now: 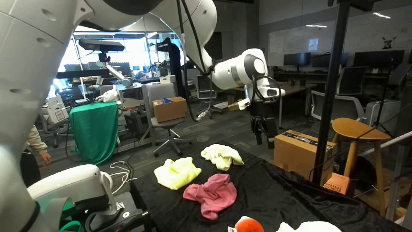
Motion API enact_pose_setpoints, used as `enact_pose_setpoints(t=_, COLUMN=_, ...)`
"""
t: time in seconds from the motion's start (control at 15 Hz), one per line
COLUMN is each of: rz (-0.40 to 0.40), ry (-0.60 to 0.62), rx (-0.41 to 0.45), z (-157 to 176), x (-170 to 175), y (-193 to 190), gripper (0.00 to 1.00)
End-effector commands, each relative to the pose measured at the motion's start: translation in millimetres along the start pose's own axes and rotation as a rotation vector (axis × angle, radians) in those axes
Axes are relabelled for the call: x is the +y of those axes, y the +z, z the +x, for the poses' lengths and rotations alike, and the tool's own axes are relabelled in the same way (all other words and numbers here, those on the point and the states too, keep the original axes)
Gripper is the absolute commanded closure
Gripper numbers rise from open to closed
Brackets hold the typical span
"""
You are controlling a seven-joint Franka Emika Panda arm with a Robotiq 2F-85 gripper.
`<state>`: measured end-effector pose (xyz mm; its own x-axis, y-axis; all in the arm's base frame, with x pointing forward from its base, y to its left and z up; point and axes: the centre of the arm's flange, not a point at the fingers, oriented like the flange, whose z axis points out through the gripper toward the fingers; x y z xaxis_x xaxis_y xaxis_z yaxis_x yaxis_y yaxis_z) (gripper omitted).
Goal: Pick up the clothes and fruit plush toy and put them in one place
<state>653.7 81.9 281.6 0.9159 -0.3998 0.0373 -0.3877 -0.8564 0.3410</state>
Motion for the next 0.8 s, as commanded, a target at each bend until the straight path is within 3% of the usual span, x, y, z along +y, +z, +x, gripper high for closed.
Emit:
enact_pose_setpoints(t=0.0, rz=0.007, ry=-0.187, rx=0.077, z=0, x=-63, y=-14, gripper=0.0)
enact_pose_setpoints(t=0.27, rz=0.074, ry=-0.385, rx=0.143, z=-30, x=-125, y=2, gripper=0.0)
enact_pose_setpoints(t=0.73, rz=0.159, ry=-0.72, rx=0.251, z=-71, x=-186, y=30, gripper=0.0)
